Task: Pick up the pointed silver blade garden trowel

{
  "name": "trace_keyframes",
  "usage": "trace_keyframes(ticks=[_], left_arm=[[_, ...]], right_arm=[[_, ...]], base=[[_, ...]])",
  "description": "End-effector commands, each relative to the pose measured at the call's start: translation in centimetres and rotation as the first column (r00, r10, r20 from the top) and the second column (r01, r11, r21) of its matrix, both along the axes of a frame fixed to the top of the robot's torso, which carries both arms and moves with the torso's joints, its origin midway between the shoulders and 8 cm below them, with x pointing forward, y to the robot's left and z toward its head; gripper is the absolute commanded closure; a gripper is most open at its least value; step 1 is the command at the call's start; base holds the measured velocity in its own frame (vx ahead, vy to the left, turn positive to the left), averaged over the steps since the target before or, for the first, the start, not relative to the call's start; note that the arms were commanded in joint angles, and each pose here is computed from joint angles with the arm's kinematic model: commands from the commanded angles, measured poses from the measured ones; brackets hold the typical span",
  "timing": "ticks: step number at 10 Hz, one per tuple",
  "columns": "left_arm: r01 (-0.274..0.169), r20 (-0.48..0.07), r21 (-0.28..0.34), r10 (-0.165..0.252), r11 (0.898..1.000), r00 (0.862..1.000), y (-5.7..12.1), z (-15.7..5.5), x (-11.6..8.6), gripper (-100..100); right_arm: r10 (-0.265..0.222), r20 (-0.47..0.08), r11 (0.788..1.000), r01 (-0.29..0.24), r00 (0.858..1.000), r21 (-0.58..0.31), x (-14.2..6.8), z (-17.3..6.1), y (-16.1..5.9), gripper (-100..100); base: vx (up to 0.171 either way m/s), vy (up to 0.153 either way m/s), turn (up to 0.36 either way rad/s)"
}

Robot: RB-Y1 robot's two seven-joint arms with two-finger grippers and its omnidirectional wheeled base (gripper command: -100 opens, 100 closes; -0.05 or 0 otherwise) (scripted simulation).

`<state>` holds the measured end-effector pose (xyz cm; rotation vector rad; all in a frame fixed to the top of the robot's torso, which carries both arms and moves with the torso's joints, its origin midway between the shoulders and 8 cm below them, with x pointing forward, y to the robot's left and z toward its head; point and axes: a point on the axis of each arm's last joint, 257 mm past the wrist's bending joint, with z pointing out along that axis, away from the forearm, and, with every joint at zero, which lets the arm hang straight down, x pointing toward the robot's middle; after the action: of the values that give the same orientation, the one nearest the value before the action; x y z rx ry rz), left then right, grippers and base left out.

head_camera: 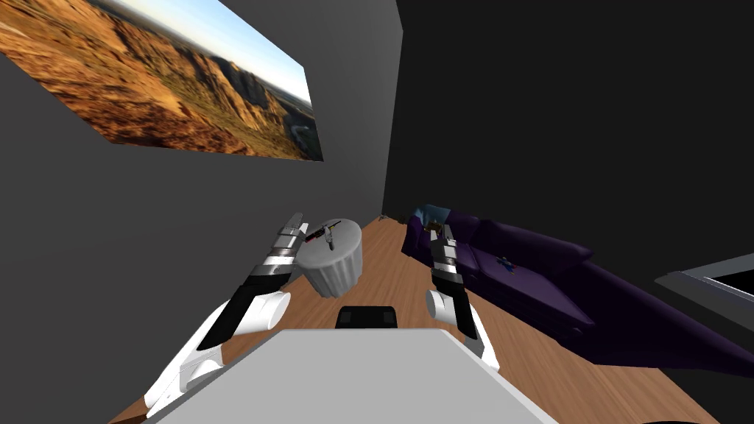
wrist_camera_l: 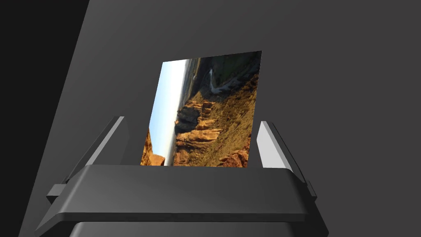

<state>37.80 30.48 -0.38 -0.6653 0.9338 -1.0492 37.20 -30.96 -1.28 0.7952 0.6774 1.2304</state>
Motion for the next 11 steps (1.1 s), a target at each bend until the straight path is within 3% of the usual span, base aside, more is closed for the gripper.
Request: trace_keyframes(ticks=[1, 3, 8, 9, 10, 11], left_arm=[[-0.008, -0.047, 0.002, 0.008, 1.000, 0.999, 0.5, -1.3, 0.5, -100], [-0.019, -0.130, 0.023, 0.022, 1.000, 0.991, 1.5, -3.2, 1.2, -100], [-0.038, -0.254, 0.045, 0.048, 0.998, 0.966, 2.8, -6.3, 2.0, -100], [-0.043, -0.300, 0.060, 0.060, 0.997, 0.952, 3.4, -7.6, 2.2, -100], [-0.045, -0.307, 0.060, 0.061, 0.997, 0.950, 3.4, -7.8, 2.2, -100], [-0.049, -0.349, 0.077, 0.073, 0.996, 0.934, 4.0, -8.9, 2.3, -100]], right_arm=[[0.000, 0.000, 1.000, 0.000, 1.000, 0.000, 0.0, 0.0, 0.0, 0], [0.000, 0.000, 1.000, 0.000, 1.000, 0.000, 0.0, 0.0, 0.0, 0], [0.000, 0.000, 1.000, 0.000, 1.000, 0.000, 0.0, 0.0, 0.0, 0], [0.000, 0.000, 1.000, 0.000, 1.000, 0.000, 0.0, 0.0, 0.0, 0], [0.000, 0.000, 1.000, 0.000, 1.000, 0.000, 0.0, 0.0, 0.0, 0], [0.000, 0.000, 1.000, 0.000, 1.000, 0.000, 0.0, 0.0, 0.0, 0]], base=[[0.017, -0.062, 0.011], [0.049, -0.064, 0.013], [0.035, -0.044, 0.006], [0.036, -0.047, 0.002], [0.026, -0.045, 0.005], [0.049, -0.044, 0.001]])
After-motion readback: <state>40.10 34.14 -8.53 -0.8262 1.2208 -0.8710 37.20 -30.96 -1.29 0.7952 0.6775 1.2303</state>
